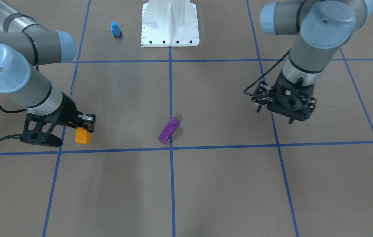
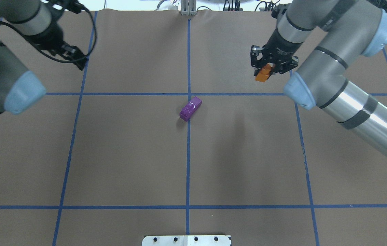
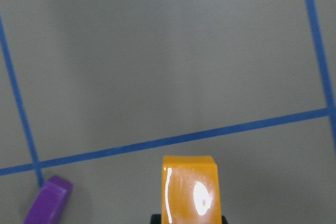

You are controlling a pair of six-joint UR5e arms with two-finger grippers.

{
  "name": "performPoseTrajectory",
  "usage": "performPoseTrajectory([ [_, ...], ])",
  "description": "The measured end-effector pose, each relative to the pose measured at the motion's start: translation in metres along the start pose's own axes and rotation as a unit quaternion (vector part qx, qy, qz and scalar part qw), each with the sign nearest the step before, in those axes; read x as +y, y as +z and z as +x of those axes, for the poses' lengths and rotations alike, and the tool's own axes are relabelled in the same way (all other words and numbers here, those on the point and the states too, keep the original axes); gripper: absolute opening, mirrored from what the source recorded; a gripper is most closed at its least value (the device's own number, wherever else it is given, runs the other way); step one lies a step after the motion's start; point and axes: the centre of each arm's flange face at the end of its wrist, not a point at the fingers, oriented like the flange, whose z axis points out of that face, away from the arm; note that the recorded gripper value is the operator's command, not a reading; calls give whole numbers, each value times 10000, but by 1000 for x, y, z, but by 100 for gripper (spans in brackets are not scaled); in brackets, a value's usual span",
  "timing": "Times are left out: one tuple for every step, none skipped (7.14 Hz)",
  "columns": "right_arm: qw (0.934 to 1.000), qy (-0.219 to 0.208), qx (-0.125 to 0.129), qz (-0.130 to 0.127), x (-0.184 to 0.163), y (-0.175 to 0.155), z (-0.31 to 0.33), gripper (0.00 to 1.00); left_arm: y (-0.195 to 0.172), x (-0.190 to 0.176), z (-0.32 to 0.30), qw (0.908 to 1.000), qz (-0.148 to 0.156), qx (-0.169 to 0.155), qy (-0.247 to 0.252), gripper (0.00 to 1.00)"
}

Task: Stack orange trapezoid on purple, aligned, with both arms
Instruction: 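Carry the orange trapezoid over the purple block with the right gripper while the left withdraws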

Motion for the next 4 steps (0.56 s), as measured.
performPoseTrajectory([
  [9996, 265, 18, 16, 19, 10, -52, 0, -2, 36, -70, 9999, -114, -118, -38, 100],
  [9982, 588, 80, -2, 37, 26, -95, 0, 2, 73, -124, 9994, -271, -184, -130, 100],
  [9947, 1016, 153, -38, 56, 43, -127, 0, 8, 108, -165, 9984, -401, -241, -303, 100],
  [9887, 1485, 217, -52, 77, 60, -146, 0, 9, 130, -192, 9976, -459, -289, -430, 100],
])
